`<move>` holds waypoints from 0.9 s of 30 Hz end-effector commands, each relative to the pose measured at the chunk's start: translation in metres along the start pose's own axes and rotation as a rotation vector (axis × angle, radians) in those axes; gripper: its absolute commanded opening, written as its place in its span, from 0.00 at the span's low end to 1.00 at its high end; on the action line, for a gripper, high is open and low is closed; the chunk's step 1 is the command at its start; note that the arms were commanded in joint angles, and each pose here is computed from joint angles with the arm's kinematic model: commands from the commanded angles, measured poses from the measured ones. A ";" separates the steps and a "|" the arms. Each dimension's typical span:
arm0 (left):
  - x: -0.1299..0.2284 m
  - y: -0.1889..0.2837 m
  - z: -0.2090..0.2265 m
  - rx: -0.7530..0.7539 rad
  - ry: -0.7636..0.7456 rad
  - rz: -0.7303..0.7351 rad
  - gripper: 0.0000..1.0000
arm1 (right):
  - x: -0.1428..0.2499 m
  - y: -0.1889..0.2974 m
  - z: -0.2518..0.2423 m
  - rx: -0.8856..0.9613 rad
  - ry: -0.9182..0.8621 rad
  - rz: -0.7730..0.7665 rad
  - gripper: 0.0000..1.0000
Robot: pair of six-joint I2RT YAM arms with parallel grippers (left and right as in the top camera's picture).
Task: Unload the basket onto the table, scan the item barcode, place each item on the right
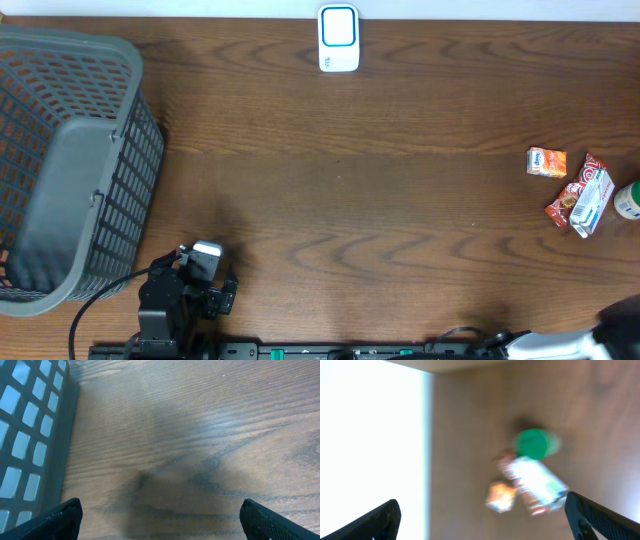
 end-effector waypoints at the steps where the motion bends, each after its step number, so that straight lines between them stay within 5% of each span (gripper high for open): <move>1: 0.015 -0.003 -0.004 0.015 0.001 0.054 0.99 | 0.048 0.059 0.062 -0.290 -0.107 0.110 0.99; 13: 0.016 -0.004 -0.004 0.016 0.001 0.056 0.98 | 0.132 0.248 0.174 -0.878 0.362 -0.055 0.99; 27: 0.020 -0.010 -0.005 0.017 0.001 0.061 0.98 | 0.185 0.264 0.195 -1.031 0.601 0.103 0.99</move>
Point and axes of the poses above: each gripper's point midway between its finger pads, its own y axis back along the fingers, its own z axis along the line the jaws close on, x = y × z, the point moved 1 cm from there along y, back along the fingers, and after that the axes turned 3 degrees about y, right-handed, at the moved point
